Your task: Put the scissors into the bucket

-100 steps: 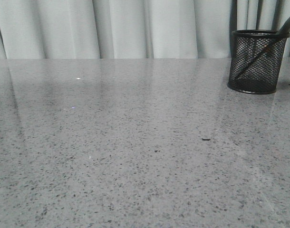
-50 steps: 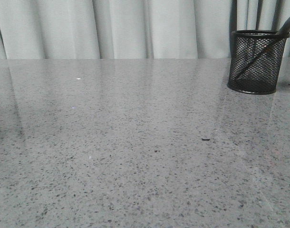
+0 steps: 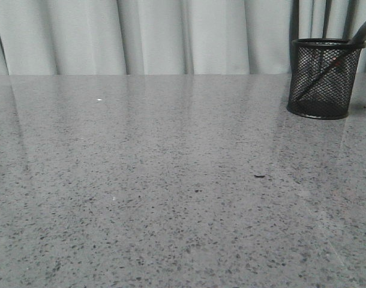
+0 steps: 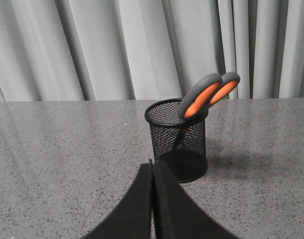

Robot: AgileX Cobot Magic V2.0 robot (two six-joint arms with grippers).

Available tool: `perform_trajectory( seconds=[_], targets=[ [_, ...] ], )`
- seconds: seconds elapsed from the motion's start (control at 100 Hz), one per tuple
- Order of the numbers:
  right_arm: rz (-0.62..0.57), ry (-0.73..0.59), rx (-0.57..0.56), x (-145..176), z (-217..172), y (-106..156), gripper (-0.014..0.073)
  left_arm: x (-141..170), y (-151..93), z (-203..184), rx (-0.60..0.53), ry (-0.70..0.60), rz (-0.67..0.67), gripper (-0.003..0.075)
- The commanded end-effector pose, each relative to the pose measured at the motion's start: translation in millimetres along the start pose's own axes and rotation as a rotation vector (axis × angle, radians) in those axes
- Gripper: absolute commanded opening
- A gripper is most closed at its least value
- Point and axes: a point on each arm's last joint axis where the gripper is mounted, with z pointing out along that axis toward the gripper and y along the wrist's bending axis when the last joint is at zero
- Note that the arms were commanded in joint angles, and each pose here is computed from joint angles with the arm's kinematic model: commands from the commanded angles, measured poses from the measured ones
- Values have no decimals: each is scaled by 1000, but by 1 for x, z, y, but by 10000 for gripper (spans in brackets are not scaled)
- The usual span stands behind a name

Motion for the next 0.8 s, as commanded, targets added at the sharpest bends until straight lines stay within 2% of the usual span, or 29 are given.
perform_trajectory(
  seconds=[0.0, 0.73, 0.79],
  targets=[
    [-4, -70, 26, -12, -1, -2, -69, -12, 4, -1, -33, -78, -26, -20],
    [-4, -70, 26, -12, -1, -2, -69, -11, 4, -1, -34, -74, -26, -20],
    [-4, -70, 26, -12, -1, -2, -69, -9, 3, 0, -36, -68, 12, -20]
  ],
)
